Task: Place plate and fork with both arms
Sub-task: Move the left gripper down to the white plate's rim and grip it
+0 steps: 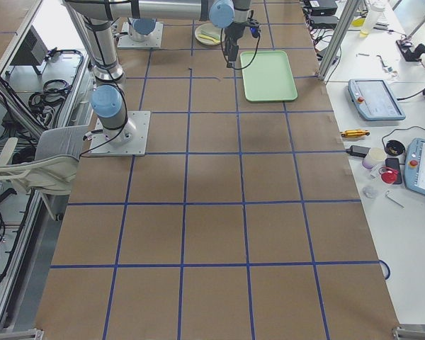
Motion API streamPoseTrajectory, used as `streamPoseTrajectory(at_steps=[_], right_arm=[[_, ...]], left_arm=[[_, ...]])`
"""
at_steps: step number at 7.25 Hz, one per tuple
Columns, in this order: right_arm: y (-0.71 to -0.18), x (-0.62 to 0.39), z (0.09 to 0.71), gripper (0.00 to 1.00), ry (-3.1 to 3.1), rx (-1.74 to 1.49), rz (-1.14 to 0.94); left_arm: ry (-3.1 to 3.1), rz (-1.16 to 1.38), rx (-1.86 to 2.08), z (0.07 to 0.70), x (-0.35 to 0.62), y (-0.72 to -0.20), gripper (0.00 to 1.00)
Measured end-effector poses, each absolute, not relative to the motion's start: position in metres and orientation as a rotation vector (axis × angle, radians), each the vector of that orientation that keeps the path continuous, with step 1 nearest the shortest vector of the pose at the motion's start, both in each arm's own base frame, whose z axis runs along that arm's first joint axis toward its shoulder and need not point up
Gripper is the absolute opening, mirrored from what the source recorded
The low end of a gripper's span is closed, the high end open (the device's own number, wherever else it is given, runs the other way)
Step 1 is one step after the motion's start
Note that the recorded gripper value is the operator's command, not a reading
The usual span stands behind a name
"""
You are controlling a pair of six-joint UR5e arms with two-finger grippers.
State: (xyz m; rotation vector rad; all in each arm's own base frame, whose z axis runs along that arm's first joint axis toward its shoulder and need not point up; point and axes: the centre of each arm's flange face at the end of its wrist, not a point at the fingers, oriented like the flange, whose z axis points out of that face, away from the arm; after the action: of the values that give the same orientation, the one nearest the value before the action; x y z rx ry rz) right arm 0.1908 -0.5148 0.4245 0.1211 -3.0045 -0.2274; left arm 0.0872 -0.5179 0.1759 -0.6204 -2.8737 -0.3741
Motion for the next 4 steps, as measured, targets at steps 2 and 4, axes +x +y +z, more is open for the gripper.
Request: streamPoseTrajectory(at_steps=[2, 4], right_arm=[[-0.5146, 0.1911, 0.4235, 1.0, -3.006, 0.122, -0.229], [-0.5146, 0.1912, 0.4237, 1.0, -3.006, 0.124, -0.228]], left_arm=[[-2.866, -0.381, -0.618, 0.1727, 0.0845, -0.5165, 0.0], [-2.868, -0.376, -0.62, 0.1742, 0.0833, -0.5178, 0.0]])
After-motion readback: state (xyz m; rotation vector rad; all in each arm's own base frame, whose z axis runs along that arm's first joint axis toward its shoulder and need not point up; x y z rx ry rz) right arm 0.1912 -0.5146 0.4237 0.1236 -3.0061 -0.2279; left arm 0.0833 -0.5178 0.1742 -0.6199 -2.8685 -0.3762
